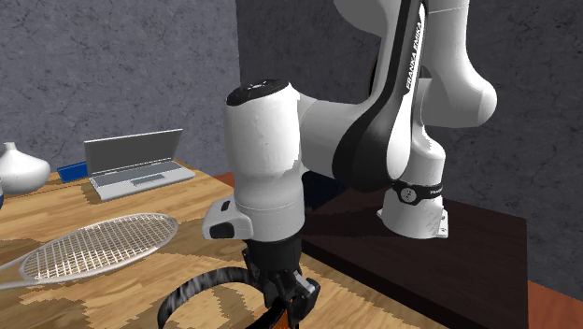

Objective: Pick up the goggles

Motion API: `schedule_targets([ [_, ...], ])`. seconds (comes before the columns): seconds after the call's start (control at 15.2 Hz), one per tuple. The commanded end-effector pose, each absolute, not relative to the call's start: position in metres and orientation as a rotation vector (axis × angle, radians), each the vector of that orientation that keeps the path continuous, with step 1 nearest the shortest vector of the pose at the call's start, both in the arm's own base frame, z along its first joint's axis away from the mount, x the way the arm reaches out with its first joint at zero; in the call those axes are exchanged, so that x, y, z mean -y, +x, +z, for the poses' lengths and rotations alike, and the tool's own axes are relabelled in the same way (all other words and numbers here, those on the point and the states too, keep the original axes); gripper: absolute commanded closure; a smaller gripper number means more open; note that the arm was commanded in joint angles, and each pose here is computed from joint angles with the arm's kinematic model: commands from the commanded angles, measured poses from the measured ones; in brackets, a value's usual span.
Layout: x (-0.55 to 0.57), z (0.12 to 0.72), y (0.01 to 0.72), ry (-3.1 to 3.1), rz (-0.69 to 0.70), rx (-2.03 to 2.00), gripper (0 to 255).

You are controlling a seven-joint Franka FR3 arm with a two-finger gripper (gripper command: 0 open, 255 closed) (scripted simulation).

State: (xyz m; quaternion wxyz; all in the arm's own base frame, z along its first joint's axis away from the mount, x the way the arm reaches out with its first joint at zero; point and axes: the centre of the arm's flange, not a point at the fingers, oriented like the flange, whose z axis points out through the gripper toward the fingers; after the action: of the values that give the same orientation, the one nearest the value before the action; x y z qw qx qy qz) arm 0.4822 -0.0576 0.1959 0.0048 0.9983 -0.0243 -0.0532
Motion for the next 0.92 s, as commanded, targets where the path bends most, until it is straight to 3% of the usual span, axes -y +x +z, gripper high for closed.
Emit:
schedule_targets([
  [0.0,0.058,0.195,0.482,3.127,-0.166,0.077,255],
  [0.86,0.057,0.227,0.482,3.127,-0.167,0.077,255],
])
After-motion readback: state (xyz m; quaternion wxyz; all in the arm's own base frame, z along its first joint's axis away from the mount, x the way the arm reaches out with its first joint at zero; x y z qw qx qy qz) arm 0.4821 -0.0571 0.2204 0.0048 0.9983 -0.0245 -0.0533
